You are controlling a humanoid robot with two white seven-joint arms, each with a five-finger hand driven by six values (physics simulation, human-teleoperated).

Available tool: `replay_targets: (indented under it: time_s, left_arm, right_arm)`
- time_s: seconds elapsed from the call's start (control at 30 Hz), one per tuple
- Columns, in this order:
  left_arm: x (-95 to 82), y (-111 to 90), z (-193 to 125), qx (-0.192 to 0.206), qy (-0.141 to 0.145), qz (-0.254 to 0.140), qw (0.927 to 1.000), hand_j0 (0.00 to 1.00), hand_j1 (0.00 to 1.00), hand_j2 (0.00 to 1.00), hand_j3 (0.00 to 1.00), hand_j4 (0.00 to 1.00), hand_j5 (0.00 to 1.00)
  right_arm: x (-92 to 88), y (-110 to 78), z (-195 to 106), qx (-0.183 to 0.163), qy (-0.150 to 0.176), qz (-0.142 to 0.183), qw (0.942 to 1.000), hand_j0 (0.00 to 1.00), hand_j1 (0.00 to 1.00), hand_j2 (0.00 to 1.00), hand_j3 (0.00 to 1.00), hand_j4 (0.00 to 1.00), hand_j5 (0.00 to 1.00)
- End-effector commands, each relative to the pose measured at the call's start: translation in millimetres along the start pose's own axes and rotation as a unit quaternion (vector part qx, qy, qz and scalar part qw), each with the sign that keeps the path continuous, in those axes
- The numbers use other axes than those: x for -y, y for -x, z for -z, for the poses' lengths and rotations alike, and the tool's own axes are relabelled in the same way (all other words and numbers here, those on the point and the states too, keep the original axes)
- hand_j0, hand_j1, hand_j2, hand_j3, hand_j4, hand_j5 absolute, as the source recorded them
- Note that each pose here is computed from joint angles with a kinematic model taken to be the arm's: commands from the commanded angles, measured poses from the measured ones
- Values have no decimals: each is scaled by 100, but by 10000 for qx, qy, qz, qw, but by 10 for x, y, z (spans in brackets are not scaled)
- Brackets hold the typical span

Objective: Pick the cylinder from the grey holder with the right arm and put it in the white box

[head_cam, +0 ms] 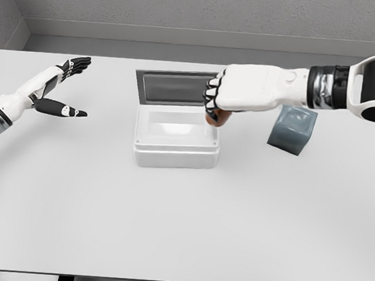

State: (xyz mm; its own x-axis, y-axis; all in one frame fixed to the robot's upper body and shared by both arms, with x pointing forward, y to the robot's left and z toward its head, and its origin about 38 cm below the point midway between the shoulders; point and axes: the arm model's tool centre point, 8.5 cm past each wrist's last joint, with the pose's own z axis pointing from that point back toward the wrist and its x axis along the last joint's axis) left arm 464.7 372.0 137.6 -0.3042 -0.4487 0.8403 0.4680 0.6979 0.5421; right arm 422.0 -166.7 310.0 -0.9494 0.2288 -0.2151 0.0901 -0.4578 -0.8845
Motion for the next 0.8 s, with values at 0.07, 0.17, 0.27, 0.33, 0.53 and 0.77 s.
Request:
replay_targets:
  time_s: [0.07, 0.17, 0.27, 0.33, 0.53, 0.77]
  left_arm:
    - [-17, -6, -6, 12, -28, -12, 10000, 100, 100, 100, 100, 100, 100]
    - [-14, -5, -6, 17, -25, -16, 10000, 100, 100, 100, 100, 100, 100]
    - [-14, -5, -6, 17, -25, -16, 10000, 100, 100, 100, 100, 100, 100]
    - [-8, -6, -1, 22, -23, -22, 10000, 100, 100, 100, 100, 100, 100]
    - [-7, -3, -4, 20, -27, -26, 10000, 100, 100, 100, 100, 100, 100]
    - [-3, -1, -5, 17, -20, -26, 10000, 100, 100, 100, 100, 100, 100]
  right_arm:
    - [30, -26, 93, 90, 45, 4, 9999, 43, 43, 43, 43, 43, 43]
    - [32, -77, 186, 215, 24, -13, 9998, 43, 43, 43, 43, 43, 43]
    - [-3, -31, 183, 159, -15, 46, 9999, 43, 43, 43, 43, 43, 43]
    - [-45, 33, 191, 91, -42, 143, 9998, 43, 43, 43, 43, 43, 43]
    - [-60, 66, 264, 89, -22, 224, 9997, 43, 43, 43, 43, 43, 43]
    - [-76, 126, 324, 44, -34, 292, 9996, 43, 43, 43, 43, 43, 43]
